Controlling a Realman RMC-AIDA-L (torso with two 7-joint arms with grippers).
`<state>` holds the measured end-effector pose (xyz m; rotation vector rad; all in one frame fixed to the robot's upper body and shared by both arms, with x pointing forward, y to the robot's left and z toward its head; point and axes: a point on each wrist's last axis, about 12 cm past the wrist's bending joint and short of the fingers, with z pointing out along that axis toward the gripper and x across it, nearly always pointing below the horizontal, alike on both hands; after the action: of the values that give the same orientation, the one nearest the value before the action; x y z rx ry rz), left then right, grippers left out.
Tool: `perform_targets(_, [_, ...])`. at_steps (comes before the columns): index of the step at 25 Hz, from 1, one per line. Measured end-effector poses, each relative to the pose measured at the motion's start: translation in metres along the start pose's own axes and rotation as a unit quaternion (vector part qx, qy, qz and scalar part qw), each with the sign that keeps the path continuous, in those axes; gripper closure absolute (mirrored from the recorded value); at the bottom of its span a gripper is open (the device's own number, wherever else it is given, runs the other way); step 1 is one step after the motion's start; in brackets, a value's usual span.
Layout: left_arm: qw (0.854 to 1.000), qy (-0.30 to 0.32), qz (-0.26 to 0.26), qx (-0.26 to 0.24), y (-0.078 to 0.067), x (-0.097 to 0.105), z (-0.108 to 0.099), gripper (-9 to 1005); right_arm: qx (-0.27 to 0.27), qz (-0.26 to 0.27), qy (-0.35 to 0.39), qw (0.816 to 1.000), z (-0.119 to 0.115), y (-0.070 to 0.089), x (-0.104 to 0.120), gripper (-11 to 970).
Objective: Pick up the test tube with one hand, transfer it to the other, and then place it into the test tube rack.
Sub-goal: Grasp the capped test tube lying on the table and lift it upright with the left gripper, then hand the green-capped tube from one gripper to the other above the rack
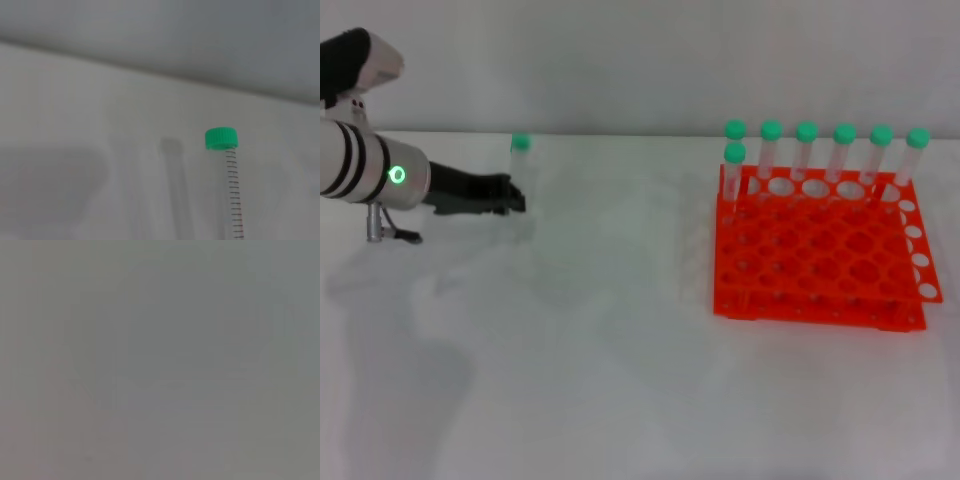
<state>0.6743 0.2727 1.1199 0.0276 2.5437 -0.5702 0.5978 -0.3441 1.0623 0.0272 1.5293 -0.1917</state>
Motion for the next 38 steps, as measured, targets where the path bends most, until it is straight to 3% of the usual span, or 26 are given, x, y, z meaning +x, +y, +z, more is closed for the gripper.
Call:
perform_targets(5, [0.991,-0.114,0.018,0.062,0.008,0.000,-0.003,791,0.005,0.015,-0.004,1.000,0.000,-0.003,-0.001,209])
perform_targets(9, [0.967,-0.238,0.007,0.089,0.023,0.015,-0.007,791,0.007,0.047,-0.006,0.999,0.000,-0.006,-0.002,211])
perform_targets(12, [0.937,-0.334,0.019,0.096,0.033,0.036,-0.012,790,-0.005,0.053,-0.010,0.999,0.000,-0.007,-0.003,213])
perform_targets(16, [0.889,-0.443,0.082,0.080,0.035,0.075,-0.017,789,-0.069,0.069,-0.019,0.995,-0.001,0.001,-0.008,216])
perform_targets(19, [0.861,-0.479,0.151,0.081,0.021,0.101,-0.012,789,-0.155,0.101,-0.029,0.982,-0.004,0.011,-0.018,218])
perform_targets(22, [0.847,-0.486,0.194,0.094,0.000,0.113,-0.002,788,-0.261,0.118,-0.044,0.957,-0.010,0.021,-0.033,220])
perform_targets(25, [0.844,-0.470,0.227,0.121,-0.027,0.123,0.013,789,-0.378,0.125,-0.056,0.916,-0.019,0.033,-0.048,222])
perform_targets(29, [0.835,-0.466,0.262,0.131,-0.067,0.134,0.030,791,-0.492,0.123,-0.055,0.860,-0.026,0.049,-0.062,224])
perform_targets(33, [0.831,-0.459,0.281,0.142,-0.090,0.140,0.037,792,-0.555,0.115,-0.047,0.823,-0.027,0.066,-0.071,227])
perform_targets(38, [0.836,-0.455,0.263,0.155,-0.098,0.151,0.038,793,-0.574,0.116,-0.045,0.810,-0.023,0.089,-0.077,230])
